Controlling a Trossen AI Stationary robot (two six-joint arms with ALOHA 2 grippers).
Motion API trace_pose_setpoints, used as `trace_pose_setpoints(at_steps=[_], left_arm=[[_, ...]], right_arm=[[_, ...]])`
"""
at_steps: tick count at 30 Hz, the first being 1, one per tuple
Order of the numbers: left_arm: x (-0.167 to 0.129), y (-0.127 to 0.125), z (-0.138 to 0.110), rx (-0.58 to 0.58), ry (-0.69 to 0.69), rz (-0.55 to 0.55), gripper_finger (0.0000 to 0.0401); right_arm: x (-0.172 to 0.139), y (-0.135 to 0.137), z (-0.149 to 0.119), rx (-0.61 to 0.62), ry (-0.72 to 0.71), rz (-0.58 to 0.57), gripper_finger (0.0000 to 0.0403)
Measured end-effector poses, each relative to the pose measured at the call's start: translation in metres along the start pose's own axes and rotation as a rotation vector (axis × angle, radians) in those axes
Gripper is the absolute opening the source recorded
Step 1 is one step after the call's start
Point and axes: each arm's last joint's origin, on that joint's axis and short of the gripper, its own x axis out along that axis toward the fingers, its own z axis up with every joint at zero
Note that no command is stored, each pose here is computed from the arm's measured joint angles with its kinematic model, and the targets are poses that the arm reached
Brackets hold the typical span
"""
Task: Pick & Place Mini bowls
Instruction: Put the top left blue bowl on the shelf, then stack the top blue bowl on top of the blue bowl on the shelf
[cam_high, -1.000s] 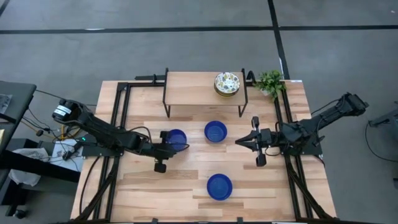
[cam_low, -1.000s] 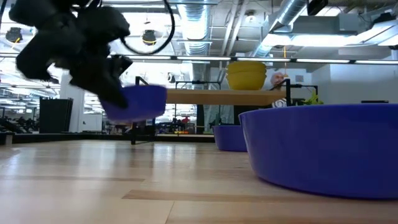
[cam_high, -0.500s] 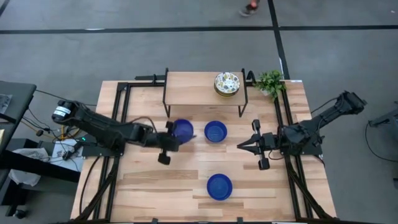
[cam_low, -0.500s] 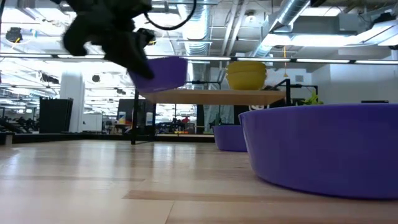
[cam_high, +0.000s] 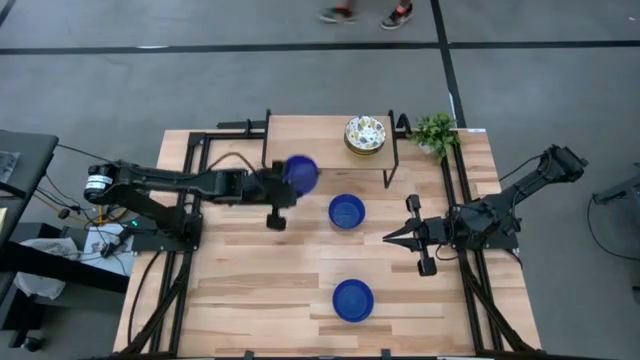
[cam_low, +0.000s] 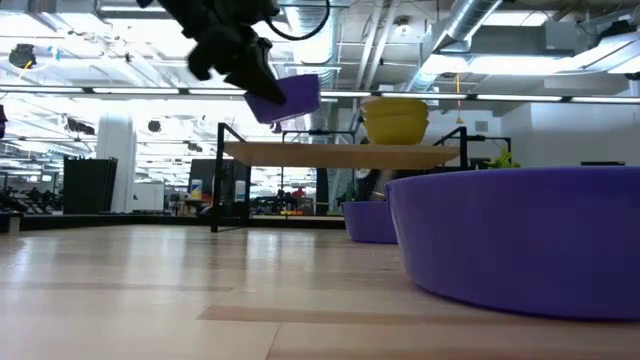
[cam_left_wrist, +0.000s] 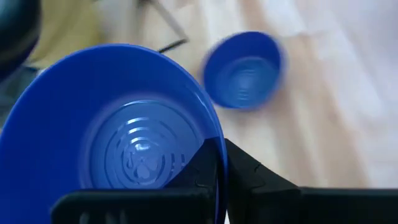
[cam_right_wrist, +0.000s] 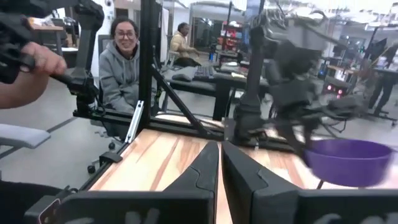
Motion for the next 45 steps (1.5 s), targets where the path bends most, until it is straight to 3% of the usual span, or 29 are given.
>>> trace_pose_setpoints(at_steps=[7,13,18,26,38,45], left_arm=[[-0.001,0.058,-0.013,-0.097,0.036,0.14,0.0009],[0.003,0.099,-0.034,-0.216,0.047,0.14,0.0009],[0.016,0.117,-0.048,-0.267,0.095,0.085,0.001],[0.031,0.114,-0.051,-0.261,0.12,0.041,0.0033],[0.028,0.113,-0.048,-0.274,0.136,0.074,0.0128],[0.024,0.103,-0.036,-0.154,0.137,0.097,0.0179]], right_arm=[[0.001,-0.006,0.005,-0.008,-0.055,-0.038,0.0011],[0.004,-0.017,0.003,-0.007,-0.043,-0.097,0.0011],[0.006,-0.027,0.002,-0.008,-0.034,-0.149,0.0011],[0.007,-0.032,0.0,-0.01,-0.02,-0.177,0.0011],[0.007,-0.031,-0.003,-0.011,0.009,-0.167,0.0011],[0.007,-0.031,-0.005,-0.016,0.027,-0.165,0.0011]])
